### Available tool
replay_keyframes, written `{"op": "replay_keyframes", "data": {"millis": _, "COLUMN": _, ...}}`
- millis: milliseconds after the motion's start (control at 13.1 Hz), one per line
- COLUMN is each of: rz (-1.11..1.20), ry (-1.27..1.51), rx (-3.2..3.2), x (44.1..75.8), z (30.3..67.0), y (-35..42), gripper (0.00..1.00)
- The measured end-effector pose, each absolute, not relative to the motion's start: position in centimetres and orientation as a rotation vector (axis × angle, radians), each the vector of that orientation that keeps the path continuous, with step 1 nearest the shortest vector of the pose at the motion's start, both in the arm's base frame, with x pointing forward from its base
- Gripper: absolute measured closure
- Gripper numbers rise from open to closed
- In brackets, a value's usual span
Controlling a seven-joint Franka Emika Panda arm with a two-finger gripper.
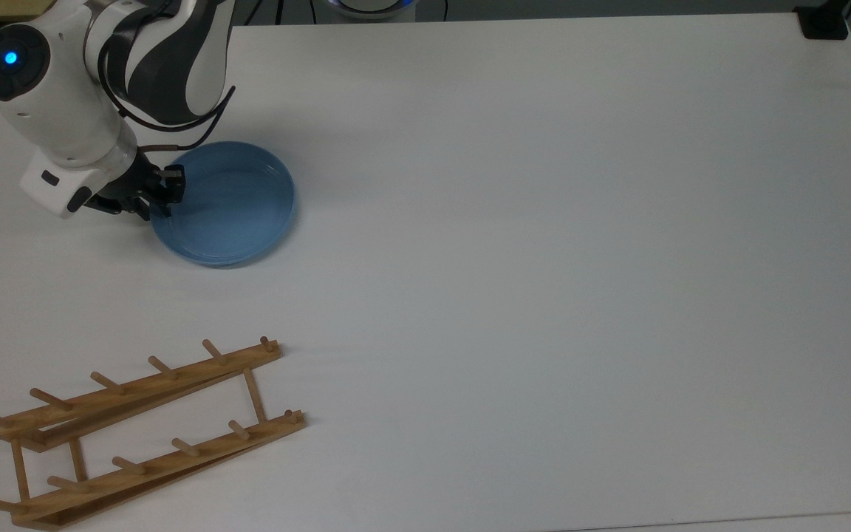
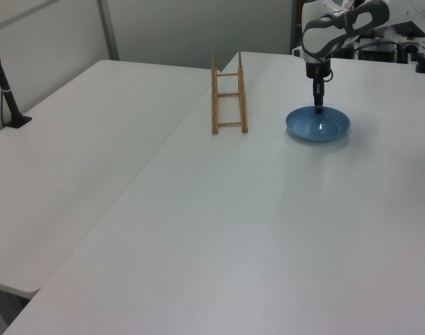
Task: Place plate in plate rack
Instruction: 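Close the gripper on the blue plate's rim, then lift the plate by its rim and carry it over the wooden rack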
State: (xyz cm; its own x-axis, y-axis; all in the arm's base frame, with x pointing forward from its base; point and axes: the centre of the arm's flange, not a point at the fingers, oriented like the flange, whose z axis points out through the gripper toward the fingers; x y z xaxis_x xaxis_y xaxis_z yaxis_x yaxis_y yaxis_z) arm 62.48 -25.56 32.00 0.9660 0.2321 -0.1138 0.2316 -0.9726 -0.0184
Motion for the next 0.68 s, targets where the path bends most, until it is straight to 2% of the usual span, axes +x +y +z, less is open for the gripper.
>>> {"op": "replay_keyframes", "data": {"millis": 228, "rz": 0.167, "ry": -0.402, "rx": -3.110, "x": 62.7, "z": 32.4, "y": -25.6, "gripper": 0.90}}
{"op": "replay_keyframes", "data": {"millis": 533, "rz": 0.125, "ry": -0.506, "rx": -3.116, "x": 63.0, "z": 34.3, "y": -26.5, "gripper": 0.94}}
{"op": "replay_keyframes", "data": {"millis": 685, "rz": 0.053, "ry": -0.511, "rx": -3.147, "x": 63.5, "z": 37.1, "y": -27.4, "gripper": 0.95}}
